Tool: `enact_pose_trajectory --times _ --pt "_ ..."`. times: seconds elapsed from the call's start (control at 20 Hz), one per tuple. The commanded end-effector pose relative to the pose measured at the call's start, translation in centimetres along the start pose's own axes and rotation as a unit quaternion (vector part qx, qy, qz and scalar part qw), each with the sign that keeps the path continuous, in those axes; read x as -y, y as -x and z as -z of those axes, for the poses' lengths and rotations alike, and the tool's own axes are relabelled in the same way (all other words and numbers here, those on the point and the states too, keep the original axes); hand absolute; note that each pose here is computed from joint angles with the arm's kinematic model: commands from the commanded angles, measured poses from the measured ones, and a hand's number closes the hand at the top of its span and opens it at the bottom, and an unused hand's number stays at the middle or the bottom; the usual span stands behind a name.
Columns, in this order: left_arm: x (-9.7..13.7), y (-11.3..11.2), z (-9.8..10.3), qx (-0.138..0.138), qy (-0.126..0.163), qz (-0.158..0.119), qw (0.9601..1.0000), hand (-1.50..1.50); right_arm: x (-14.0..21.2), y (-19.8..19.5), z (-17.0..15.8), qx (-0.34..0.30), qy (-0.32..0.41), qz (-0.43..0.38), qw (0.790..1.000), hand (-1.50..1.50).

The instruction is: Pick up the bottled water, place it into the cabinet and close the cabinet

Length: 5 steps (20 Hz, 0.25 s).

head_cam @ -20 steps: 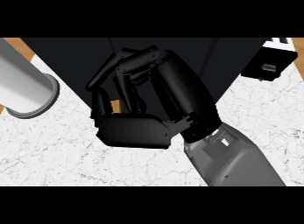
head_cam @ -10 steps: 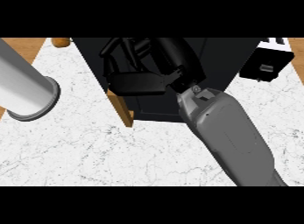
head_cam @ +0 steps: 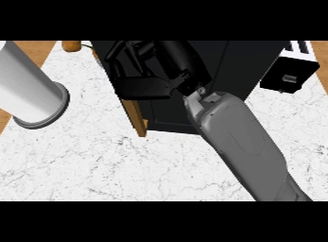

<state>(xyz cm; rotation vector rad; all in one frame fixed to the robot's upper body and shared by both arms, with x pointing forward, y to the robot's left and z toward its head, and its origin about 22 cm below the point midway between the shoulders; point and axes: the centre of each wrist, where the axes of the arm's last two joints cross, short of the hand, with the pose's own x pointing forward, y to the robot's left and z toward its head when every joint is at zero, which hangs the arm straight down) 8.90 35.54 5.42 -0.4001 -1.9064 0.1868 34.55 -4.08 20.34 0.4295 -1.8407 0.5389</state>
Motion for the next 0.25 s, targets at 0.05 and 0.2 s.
enact_pose_trajectory --times 0.05,0.2 --pt "-0.1 -0.1 -0.1 -0.002 0.005 -0.007 1.0000 1.50 5.4 4.3 0.2 -0.081 0.095 -0.011 0.992 1.50" --pt "0.8 -0.2 1.0 0.000 0.019 -0.007 0.9998 1.50 4.1 4.1 1.0 -0.074 0.089 -0.012 0.993 1.50"
